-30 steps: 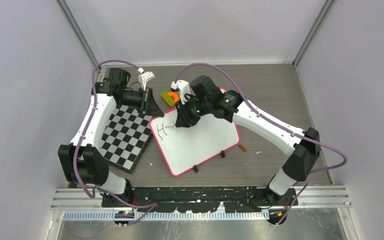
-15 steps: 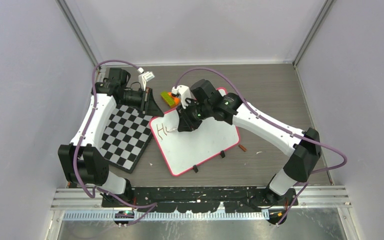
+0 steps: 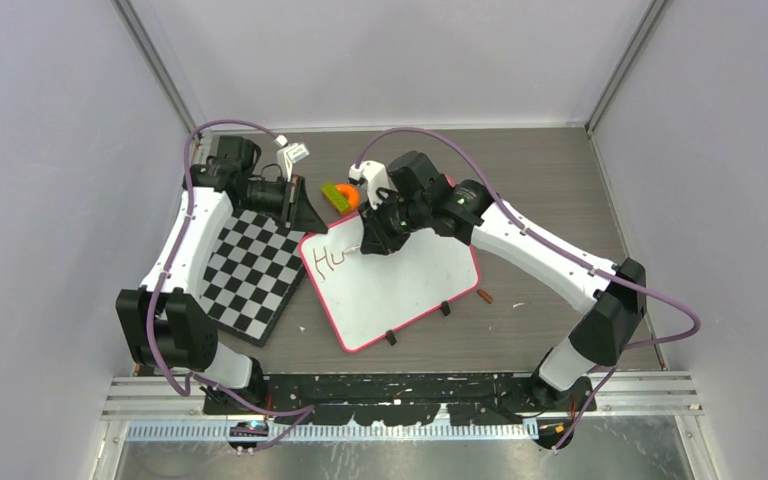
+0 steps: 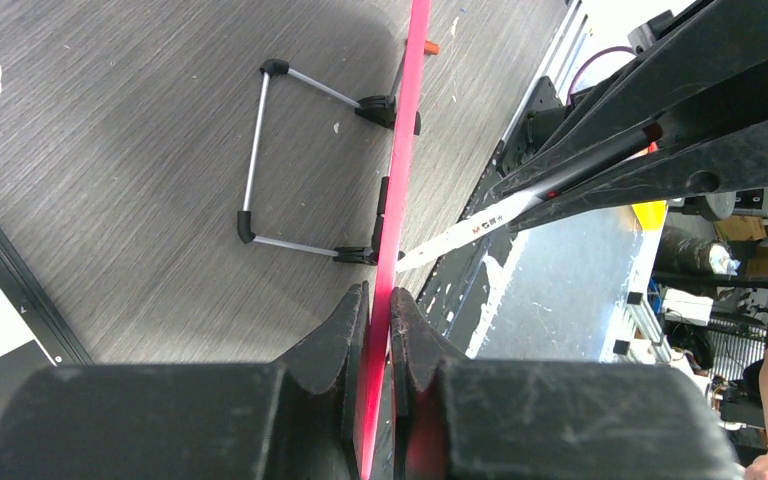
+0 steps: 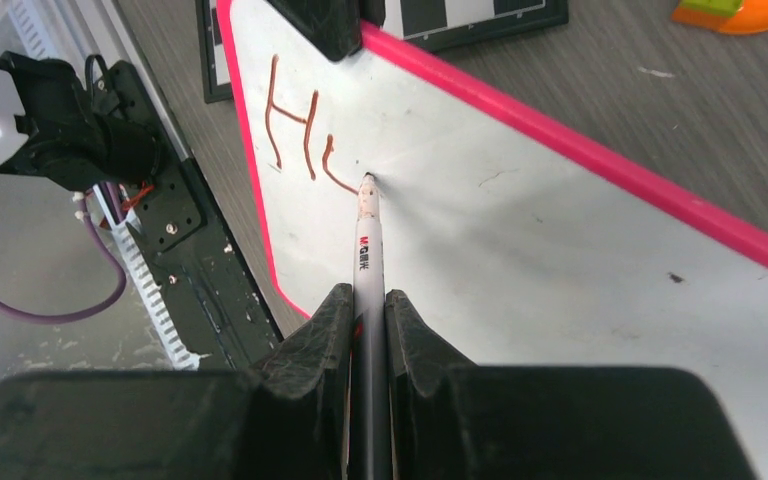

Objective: Write a sentence on the whiteboard

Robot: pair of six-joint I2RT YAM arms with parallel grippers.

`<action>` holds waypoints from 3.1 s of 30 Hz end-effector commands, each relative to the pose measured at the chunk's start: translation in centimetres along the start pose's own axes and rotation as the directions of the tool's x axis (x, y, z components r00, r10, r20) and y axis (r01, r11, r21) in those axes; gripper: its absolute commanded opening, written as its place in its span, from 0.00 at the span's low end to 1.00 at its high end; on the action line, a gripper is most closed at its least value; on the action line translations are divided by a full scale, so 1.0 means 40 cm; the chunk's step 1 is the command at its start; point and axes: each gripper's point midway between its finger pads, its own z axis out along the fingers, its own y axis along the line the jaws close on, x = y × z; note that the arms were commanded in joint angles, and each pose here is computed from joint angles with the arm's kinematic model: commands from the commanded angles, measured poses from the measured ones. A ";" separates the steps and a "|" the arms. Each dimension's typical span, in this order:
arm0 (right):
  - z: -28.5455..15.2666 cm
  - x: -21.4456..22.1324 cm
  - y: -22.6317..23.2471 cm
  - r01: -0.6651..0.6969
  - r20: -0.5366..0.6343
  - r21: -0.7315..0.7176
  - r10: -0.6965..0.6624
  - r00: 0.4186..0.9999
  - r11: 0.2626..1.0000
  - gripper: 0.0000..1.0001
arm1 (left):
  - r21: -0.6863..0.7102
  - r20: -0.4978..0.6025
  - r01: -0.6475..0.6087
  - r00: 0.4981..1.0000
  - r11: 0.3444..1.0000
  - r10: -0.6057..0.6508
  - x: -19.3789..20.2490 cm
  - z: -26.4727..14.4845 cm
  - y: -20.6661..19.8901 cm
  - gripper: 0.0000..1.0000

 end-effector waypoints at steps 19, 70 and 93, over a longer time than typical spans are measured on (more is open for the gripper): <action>0.012 -0.090 0.024 0.047 0.075 -0.007 -0.046 0.996 0.999 0.00 | 0.009 0.013 -0.007 1.000 1.000 0.007 0.000 -0.010 -0.024 0.00; -0.067 -0.089 -0.002 0.060 0.105 0.005 -0.061 0.993 0.998 0.00 | 0.007 0.008 -0.004 1.000 1.000 0.004 -0.002 -0.009 -0.020 0.00; -0.025 0.029 0.025 0.020 0.019 -0.026 -0.019 1.000 0.999 0.00 | 0.003 0.010 -0.006 1.000 1.000 0.006 0.001 -0.009 -0.020 0.00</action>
